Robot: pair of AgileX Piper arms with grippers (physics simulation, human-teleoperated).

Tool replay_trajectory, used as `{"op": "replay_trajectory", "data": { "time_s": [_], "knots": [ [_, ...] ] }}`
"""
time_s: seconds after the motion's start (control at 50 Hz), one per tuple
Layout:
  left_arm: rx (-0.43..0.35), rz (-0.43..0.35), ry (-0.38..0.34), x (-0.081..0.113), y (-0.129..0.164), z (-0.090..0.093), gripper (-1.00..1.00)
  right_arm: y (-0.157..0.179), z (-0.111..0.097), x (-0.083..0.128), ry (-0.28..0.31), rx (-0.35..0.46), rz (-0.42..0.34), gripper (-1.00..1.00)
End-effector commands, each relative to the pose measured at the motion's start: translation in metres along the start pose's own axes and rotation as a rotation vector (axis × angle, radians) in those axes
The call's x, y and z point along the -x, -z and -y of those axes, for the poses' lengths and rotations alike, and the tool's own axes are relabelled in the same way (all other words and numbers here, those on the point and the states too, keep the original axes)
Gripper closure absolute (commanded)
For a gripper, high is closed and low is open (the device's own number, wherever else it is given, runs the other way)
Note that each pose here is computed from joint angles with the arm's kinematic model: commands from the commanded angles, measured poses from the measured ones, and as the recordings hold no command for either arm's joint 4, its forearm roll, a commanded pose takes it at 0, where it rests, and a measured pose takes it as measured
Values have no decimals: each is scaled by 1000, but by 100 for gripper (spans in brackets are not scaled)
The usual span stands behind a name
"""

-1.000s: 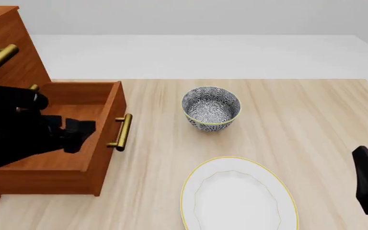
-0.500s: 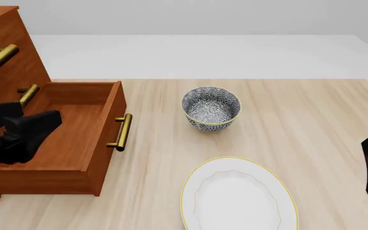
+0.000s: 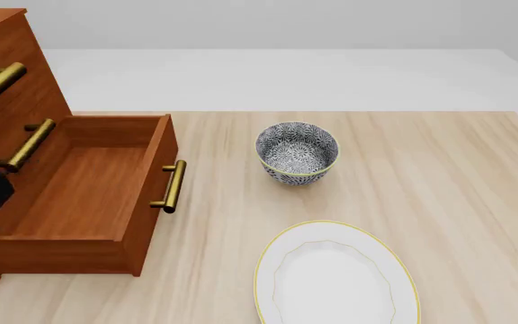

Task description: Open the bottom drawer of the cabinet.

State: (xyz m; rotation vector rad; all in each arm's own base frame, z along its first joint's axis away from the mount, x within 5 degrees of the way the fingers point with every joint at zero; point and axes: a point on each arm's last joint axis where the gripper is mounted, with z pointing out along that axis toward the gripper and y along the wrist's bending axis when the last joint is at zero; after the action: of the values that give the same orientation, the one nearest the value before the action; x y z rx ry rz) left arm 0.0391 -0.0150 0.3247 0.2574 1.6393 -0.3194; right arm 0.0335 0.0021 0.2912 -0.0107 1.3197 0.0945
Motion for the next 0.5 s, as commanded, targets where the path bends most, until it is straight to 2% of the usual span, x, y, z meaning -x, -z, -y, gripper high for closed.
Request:
{"op": "replay_trajectory", "data": {
  "time_s": [0.02,0.08,0.16,0.2,0.24,0.36,0.46,0.5],
  "knots": [
    [4,86,-10,-6,27,0,-100,10,-2,42,13,24,42,-100],
    [12,116,-27,-6,35,0,-100,14,-3,52,17,26,50,-100],
    [21,165,-11,3,41,0,-100,17,-3,60,19,27,54,-100],
    [30,188,-32,7,43,0,-100,21,-3,68,14,30,56,-100],
    [30,198,-5,9,45,1,-100,24,-3,75,17,35,56,-100],
    [50,257,-5,21,53,2,-100,36,-3,95,26,46,61,-100],
    [53,271,7,24,55,2,-100,45,-3,108,25,53,65,-100],
    [40,273,-10,25,56,2,-100,48,-3,113,24,57,64,-100]
  ]
}}
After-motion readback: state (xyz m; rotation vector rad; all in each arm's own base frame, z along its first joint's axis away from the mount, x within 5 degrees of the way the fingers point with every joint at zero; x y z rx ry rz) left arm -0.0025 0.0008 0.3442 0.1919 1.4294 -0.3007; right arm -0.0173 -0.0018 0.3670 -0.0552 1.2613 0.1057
